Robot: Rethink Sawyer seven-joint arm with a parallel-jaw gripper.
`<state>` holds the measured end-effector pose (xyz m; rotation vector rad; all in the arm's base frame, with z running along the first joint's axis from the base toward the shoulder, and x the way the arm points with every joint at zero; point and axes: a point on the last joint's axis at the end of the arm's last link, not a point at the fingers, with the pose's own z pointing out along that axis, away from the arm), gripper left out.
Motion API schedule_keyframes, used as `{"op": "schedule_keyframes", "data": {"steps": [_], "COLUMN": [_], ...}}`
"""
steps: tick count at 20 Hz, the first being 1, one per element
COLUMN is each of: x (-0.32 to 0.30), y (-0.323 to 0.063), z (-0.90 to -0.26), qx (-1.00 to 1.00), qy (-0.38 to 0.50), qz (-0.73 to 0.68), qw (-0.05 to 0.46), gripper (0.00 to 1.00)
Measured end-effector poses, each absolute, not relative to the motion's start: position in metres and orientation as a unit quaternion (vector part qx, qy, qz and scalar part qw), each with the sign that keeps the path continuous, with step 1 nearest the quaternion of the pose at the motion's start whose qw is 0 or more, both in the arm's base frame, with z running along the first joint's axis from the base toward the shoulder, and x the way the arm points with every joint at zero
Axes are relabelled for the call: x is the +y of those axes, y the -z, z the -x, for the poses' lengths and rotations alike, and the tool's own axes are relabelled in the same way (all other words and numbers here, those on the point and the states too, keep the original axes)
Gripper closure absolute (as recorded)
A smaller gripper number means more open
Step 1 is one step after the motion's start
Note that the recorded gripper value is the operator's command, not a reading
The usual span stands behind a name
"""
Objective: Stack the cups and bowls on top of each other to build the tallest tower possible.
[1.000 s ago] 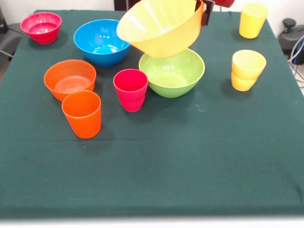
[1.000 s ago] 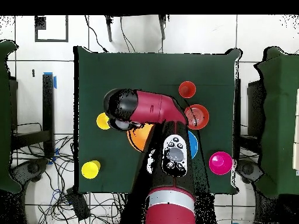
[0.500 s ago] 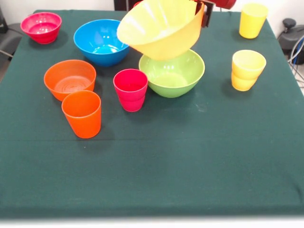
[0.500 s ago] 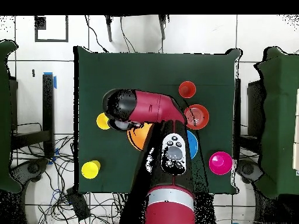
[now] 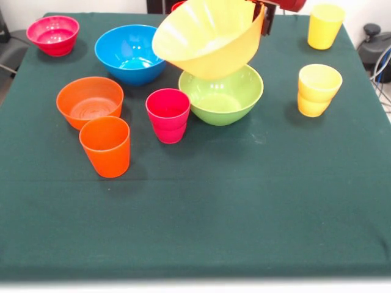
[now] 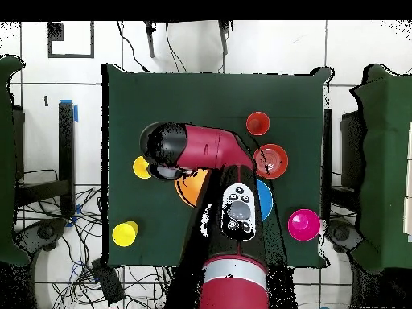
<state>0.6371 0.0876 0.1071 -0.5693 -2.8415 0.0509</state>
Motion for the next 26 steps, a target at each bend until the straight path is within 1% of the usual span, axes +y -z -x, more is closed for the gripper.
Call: {"op": "schedule_keyframes", "data": {"steps": [10,26], "x": [0.089,0.08], "y": [-0.104,-0.068], "z": [-0.637,-0.626], "qx": [-0.973,-0.967], "qy": [-0.015,-0.011], "qz": [0.194,0.202], "qw": [0.124,0.156], "gripper": [1.0,1.0]}}
